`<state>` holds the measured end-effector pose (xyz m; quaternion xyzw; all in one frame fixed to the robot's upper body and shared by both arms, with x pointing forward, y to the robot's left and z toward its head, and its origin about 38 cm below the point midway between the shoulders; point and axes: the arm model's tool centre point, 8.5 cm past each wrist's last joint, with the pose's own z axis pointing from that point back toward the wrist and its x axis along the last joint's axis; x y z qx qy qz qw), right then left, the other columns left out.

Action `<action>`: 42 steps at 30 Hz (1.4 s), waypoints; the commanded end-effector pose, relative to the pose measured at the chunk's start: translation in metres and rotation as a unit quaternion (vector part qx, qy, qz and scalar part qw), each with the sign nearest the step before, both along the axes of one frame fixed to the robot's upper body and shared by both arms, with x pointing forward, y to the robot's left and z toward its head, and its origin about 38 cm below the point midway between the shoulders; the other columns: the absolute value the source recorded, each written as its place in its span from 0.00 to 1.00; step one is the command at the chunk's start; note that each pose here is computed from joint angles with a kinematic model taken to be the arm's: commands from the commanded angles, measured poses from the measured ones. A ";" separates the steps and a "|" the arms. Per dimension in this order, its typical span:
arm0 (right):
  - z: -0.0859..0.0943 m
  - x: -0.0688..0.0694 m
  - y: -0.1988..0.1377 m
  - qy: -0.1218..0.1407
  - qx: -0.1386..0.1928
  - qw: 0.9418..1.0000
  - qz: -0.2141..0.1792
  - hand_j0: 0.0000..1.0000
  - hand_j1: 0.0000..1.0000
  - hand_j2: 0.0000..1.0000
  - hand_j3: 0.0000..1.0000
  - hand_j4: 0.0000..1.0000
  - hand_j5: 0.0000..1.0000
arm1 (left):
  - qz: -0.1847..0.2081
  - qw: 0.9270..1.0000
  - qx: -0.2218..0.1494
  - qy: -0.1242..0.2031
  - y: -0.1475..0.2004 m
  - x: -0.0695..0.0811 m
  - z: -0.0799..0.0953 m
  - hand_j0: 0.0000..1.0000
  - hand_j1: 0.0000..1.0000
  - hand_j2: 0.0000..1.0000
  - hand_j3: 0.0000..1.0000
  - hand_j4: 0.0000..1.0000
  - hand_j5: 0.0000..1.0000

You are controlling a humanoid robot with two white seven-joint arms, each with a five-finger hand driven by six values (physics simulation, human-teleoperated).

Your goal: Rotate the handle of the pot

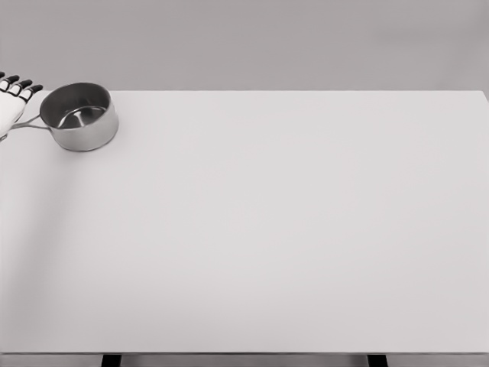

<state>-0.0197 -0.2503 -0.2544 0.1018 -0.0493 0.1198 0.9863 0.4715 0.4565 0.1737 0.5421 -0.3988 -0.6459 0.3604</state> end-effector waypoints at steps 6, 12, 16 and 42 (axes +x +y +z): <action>0.000 0.000 0.000 -0.001 0.000 1.000 0.000 1.00 1.00 1.00 1.00 1.00 1.00 | 0.004 1.000 -0.001 -0.003 0.000 0.004 0.001 1.00 1.00 1.00 1.00 1.00 1.00; 0.000 0.000 0.000 -0.001 0.000 1.000 0.000 1.00 1.00 1.00 1.00 1.00 1.00 | 0.006 1.000 -0.004 -0.002 -0.002 0.006 -0.002 1.00 1.00 1.00 1.00 1.00 1.00; 0.000 0.000 0.000 0.000 0.001 1.000 0.000 1.00 1.00 1.00 1.00 1.00 1.00 | 0.005 1.000 -0.006 -0.002 -0.004 0.008 -0.003 1.00 1.00 1.00 1.00 1.00 1.00; 0.000 0.000 0.000 0.000 0.000 1.000 0.000 1.00 1.00 1.00 1.00 1.00 1.00 | 0.008 1.000 0.004 -0.008 -0.004 0.014 0.001 1.00 1.00 1.00 1.00 1.00 1.00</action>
